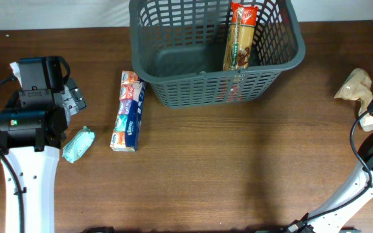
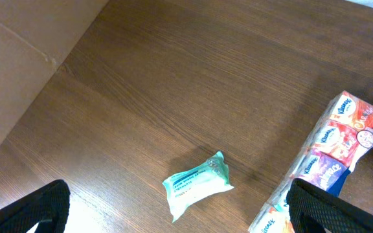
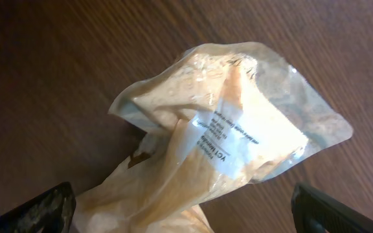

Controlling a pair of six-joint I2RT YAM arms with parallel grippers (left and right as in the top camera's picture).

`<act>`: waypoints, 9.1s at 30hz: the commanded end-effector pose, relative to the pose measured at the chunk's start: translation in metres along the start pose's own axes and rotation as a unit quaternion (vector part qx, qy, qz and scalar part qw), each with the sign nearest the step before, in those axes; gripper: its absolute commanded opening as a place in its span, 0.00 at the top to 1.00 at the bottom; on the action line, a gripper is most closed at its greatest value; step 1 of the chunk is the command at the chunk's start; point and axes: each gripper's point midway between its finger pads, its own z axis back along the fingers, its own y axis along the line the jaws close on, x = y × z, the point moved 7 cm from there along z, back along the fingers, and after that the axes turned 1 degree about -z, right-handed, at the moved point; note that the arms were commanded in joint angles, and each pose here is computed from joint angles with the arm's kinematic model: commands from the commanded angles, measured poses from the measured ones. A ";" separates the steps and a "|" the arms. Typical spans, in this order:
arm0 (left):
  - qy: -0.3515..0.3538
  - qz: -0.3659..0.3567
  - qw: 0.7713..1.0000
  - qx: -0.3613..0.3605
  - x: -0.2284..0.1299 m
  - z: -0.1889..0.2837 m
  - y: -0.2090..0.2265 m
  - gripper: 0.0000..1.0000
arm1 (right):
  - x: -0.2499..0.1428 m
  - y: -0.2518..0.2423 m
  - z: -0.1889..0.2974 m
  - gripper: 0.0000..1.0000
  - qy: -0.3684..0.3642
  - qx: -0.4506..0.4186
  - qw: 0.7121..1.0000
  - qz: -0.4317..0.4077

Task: Pack container
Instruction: 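Grasp the crinkled plastic bag with the right gripper, then carry the plastic bag left and drop it into the basket, then retract the right gripper to the lower right, then move the left gripper to the Kleenex tissue multi-pack and grasp it, then lift the tissue pack and lower it upright into the basket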

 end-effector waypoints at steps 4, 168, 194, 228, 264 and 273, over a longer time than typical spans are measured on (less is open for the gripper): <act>-0.013 0.008 1.000 0.001 0.004 0.007 0.005 0.00 | -0.005 -0.001 -0.009 0.01 0.002 -0.007 1.000 0.009; 0.023 0.007 0.989 -0.147 -0.003 0.012 -0.025 0.01 | -0.016 -0.058 0.286 0.01 -0.129 0.082 0.774 0.614; 0.202 -0.144 0.927 -0.281 -0.039 -0.082 -0.102 0.01 | -0.023 -0.063 0.250 0.01 -0.083 0.032 0.771 0.631; 0.297 -0.249 0.897 -0.214 -0.118 -0.194 -0.193 0.00 | -0.023 -0.063 0.250 0.01 -0.083 0.032 0.771 0.631; 0.182 0.013 0.983 -0.022 0.036 -0.150 -0.073 0.98 | -0.023 -0.063 0.250 0.01 -0.082 0.032 0.771 0.631; -0.029 0.044 0.991 -0.127 0.123 0.006 -0.074 0.98 | -0.023 -0.063 0.250 0.01 -0.083 0.032 0.771 0.631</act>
